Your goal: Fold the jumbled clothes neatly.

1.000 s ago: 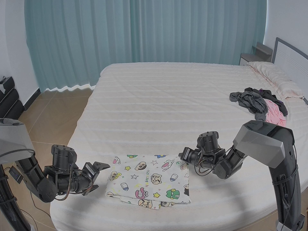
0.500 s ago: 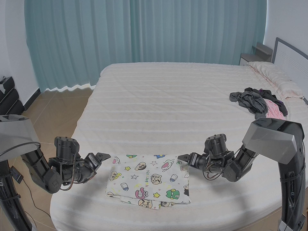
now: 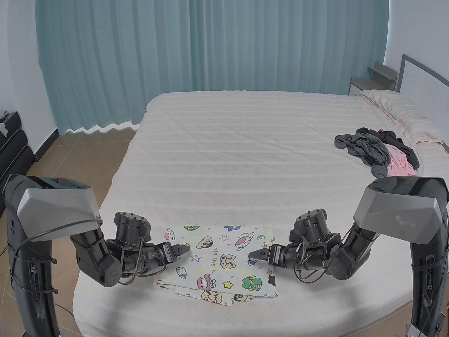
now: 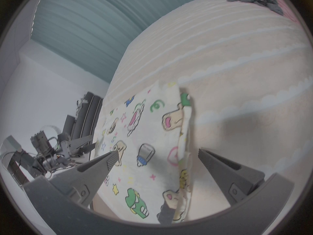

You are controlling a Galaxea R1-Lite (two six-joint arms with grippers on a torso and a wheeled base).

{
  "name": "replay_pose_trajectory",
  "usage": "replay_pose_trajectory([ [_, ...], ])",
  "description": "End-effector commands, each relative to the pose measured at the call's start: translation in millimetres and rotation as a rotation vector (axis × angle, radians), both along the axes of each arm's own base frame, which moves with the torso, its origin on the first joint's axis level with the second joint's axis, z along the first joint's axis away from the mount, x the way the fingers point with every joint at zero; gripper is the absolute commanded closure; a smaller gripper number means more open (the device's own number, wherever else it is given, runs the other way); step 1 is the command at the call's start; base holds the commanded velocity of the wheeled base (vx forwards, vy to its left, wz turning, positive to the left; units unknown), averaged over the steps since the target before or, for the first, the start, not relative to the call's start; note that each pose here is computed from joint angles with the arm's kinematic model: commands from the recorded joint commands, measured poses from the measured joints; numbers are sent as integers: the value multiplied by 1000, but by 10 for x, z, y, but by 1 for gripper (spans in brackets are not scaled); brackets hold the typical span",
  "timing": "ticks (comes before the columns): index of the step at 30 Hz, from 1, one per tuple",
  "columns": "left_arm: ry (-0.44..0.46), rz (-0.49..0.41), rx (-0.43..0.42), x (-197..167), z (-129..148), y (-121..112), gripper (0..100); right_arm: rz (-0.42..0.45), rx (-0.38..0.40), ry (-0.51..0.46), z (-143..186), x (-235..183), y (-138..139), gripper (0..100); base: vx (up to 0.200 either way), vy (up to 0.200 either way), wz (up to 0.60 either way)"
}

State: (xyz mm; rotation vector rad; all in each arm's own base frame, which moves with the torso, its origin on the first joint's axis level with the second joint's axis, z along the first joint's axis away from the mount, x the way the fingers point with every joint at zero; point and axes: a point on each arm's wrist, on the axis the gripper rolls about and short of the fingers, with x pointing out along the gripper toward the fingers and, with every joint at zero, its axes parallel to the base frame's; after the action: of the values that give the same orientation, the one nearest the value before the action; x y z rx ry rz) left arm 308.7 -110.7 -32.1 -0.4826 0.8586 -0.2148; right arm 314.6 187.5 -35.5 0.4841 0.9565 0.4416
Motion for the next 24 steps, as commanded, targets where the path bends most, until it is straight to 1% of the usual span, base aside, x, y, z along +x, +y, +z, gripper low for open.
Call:
replay_pose_trajectory([
  [1,9,-25,39,8,-136,-108,0,45,-18,-3,-27,-22,92,0,0,0,0],
  [4,5,-35,49,-5,-153,-182,0,51,-21,-2,-27,-18,114,0,0,0,0],
  [9,-2,-74,43,-64,-129,-334,0,89,-20,-2,-23,-53,256,0,0,0,0],
  [11,-3,-72,35,-66,-121,-350,0,93,-24,2,-20,-54,275,0,0,0,0],
  [14,-7,-42,-1,-21,-86,-377,0,97,-37,20,-7,-56,301,0,0,0,0],
  [15,-6,-35,-9,-14,-82,-380,0,104,-41,23,-2,-66,323,100,0,0,0],
  [18,-2,-26,-16,-9,-81,-377,0,102,-40,31,32,-21,368,100,0,0,0],
  [19,-2,-26,-16,-9,-81,-377,100,102,-40,31,32,-21,368,100,0,0,0],
  [24,6,-19,-14,-17,-91,-350,100,92,-39,40,37,-11,360,100,0,0,0],
])
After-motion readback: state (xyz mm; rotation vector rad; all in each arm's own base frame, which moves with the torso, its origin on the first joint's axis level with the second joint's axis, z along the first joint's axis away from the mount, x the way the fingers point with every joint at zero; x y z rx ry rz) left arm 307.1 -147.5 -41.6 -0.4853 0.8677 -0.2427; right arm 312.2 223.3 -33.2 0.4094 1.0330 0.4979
